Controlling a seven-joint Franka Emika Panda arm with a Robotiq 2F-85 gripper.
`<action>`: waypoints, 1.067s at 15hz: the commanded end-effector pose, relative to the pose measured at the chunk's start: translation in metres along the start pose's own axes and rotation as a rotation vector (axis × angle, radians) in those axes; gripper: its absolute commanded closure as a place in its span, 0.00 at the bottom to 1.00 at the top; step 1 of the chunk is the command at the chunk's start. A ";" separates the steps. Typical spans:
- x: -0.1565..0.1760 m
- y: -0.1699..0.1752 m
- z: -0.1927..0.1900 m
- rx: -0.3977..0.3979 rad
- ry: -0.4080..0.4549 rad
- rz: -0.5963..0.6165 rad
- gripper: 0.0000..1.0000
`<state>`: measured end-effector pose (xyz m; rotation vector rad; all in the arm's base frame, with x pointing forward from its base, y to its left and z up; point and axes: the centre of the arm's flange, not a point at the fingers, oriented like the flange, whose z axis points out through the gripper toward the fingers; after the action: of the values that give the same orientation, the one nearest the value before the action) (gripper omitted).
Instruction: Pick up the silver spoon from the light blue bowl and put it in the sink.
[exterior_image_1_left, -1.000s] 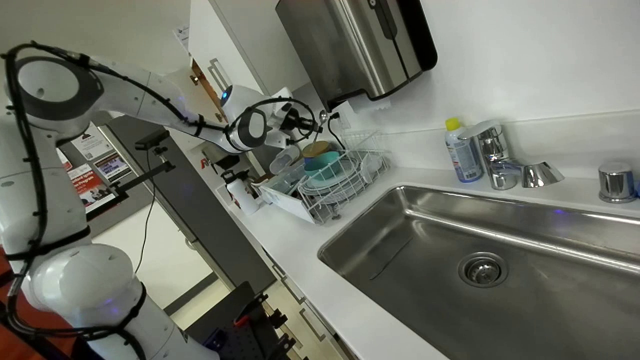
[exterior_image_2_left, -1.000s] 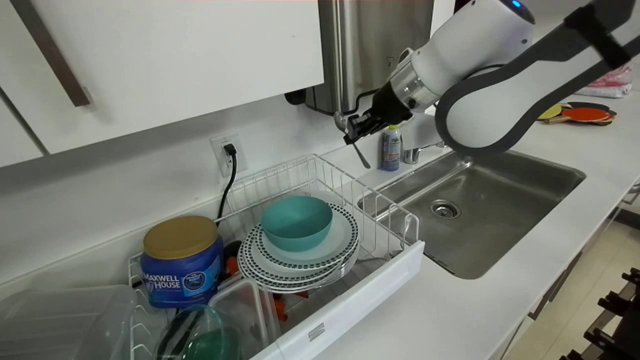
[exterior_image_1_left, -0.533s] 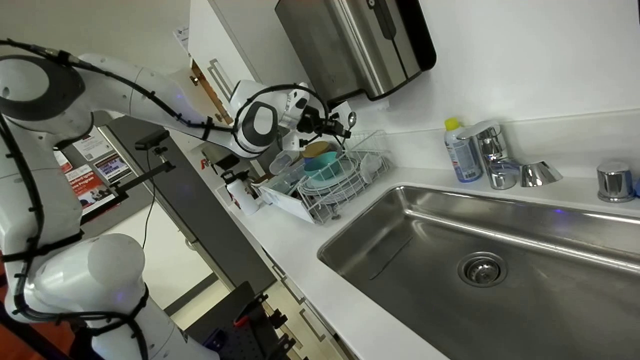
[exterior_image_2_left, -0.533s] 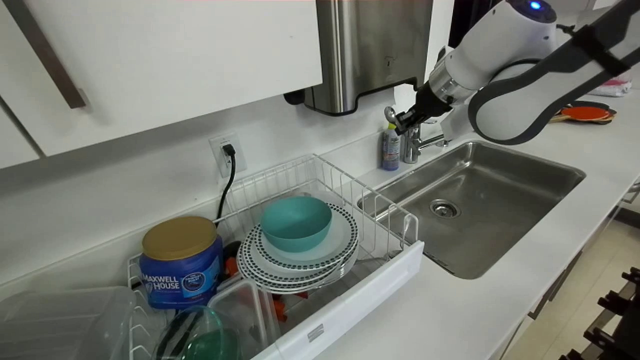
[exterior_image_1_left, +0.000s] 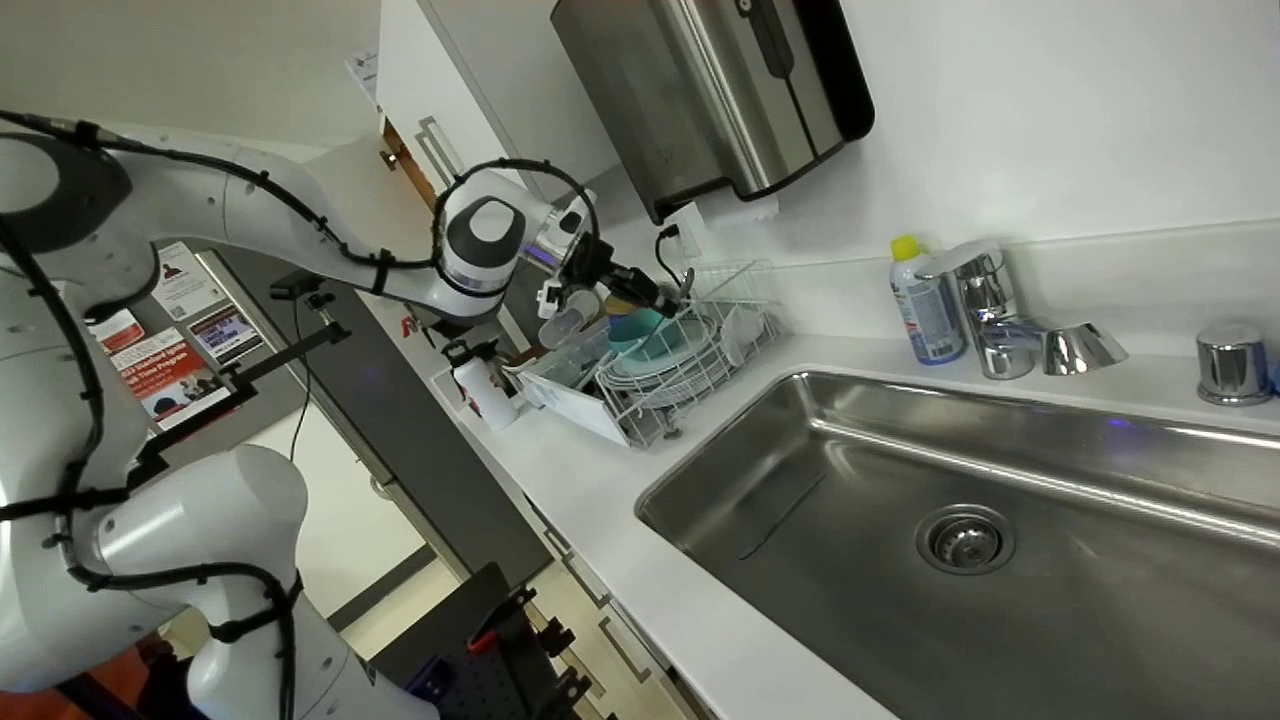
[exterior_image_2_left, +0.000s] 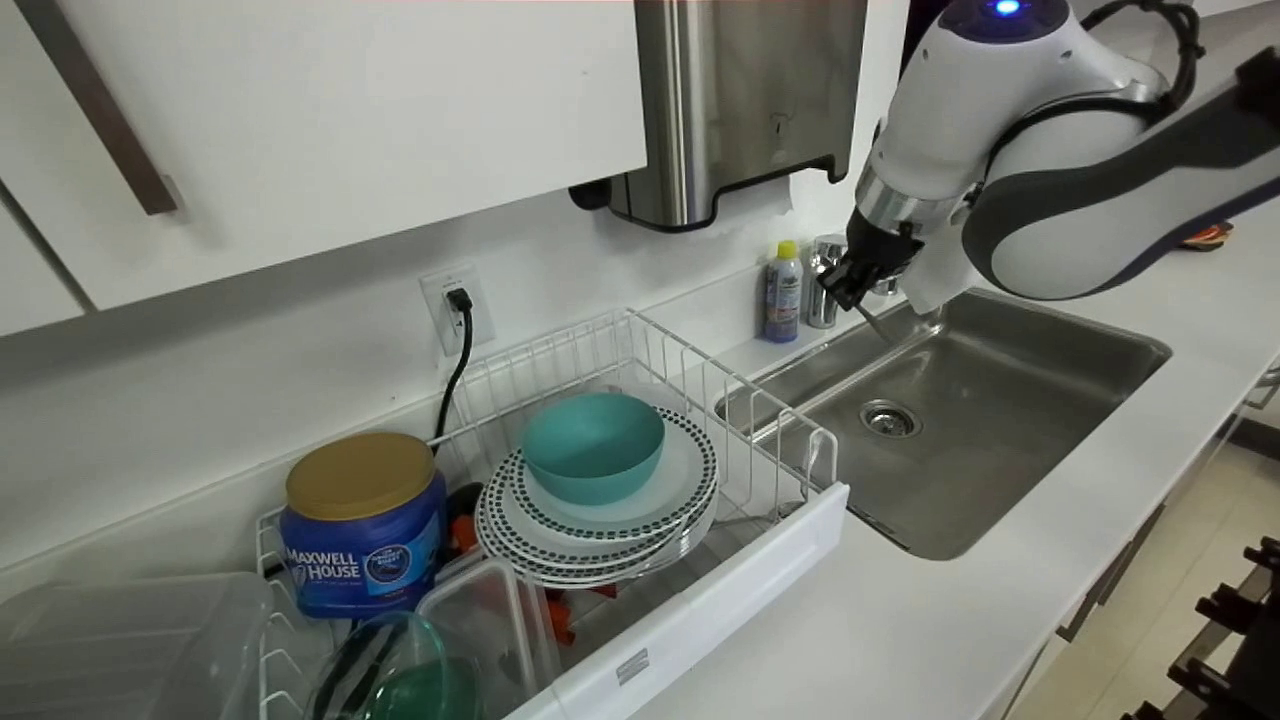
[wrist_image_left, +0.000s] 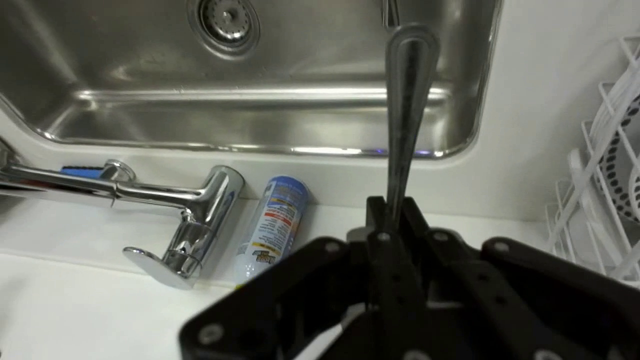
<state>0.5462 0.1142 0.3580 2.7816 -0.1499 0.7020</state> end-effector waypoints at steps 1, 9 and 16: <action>-0.003 -0.005 -0.003 0.000 -0.004 -0.005 0.92; 0.013 0.010 0.033 -0.068 -0.068 0.049 0.98; 0.009 0.067 0.126 -0.171 -0.214 0.202 0.98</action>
<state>0.5663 0.0358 0.2960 2.7279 -0.4245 0.4685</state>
